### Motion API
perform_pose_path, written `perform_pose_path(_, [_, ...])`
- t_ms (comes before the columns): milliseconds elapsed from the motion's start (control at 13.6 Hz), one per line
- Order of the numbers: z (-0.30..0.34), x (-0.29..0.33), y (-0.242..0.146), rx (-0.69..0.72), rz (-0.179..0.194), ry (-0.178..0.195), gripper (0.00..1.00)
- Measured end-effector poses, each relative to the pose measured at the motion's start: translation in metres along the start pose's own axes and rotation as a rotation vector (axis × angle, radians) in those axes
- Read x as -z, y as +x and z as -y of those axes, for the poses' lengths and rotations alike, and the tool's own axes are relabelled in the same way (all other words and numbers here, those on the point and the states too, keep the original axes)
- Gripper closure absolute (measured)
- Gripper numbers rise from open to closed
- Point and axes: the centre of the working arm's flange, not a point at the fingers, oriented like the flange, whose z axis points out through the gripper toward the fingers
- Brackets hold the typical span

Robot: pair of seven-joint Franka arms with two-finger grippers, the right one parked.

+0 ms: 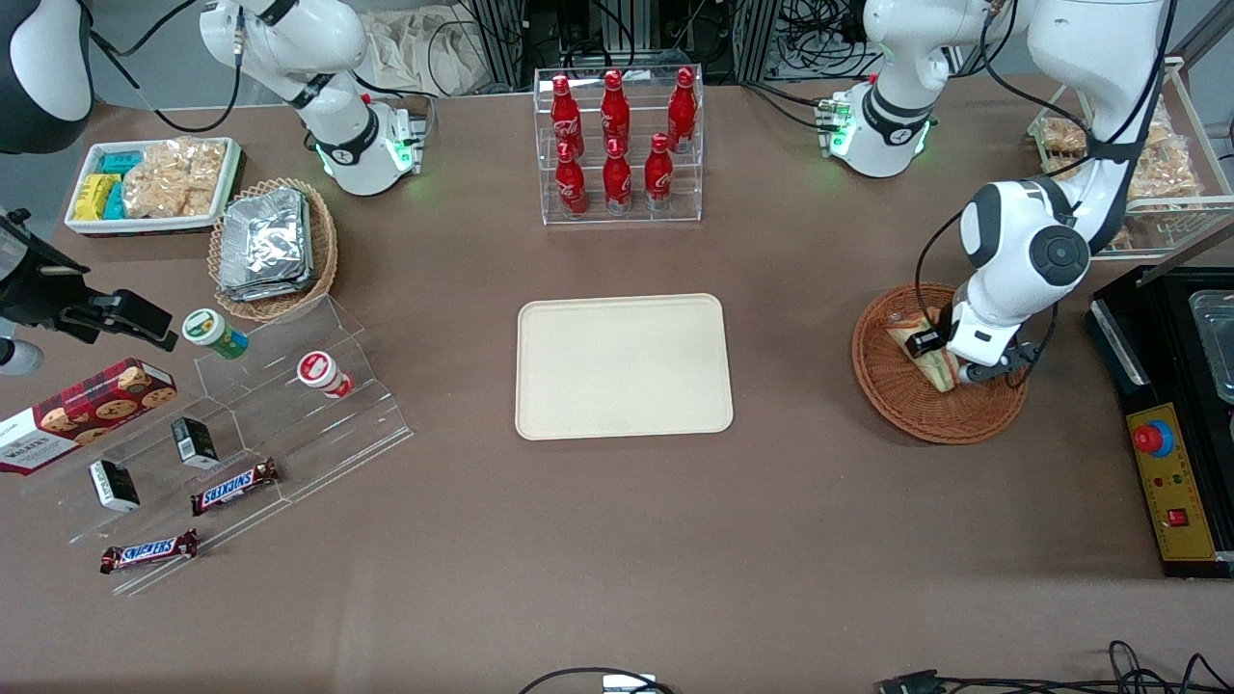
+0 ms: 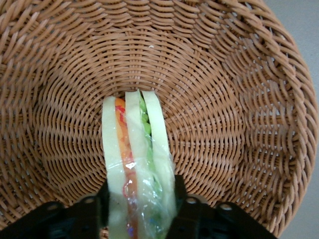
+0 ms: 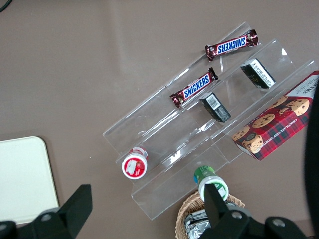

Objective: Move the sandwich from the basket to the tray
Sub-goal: 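Lift the sandwich out of the basket with the left gripper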

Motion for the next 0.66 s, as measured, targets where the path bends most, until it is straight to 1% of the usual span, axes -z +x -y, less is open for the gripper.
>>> perform_pose_path(74, [0.0, 0.004, 0.001, -0.002, -0.007, -0.002, 0.61])
perform_pose_path(221, [-0.002, 0.028, 0.008, -0.024, -0.016, -0.003, 0.7])
perform_pose_path(295, [-0.001, 0.049, 0.014, -0.033, -0.012, 0.0, 0.77])
perform_pose_path(369, [0.002, 0.074, 0.021, -0.039, -0.002, 0.005, 0.81])
perform_pose_path(516, [0.009, 0.138, 0.039, -0.057, 0.027, 0.014, 0.81])
perform_pose_path(664, [0.008, 0.202, 0.056, -0.077, 0.04, 0.018, 0.85])
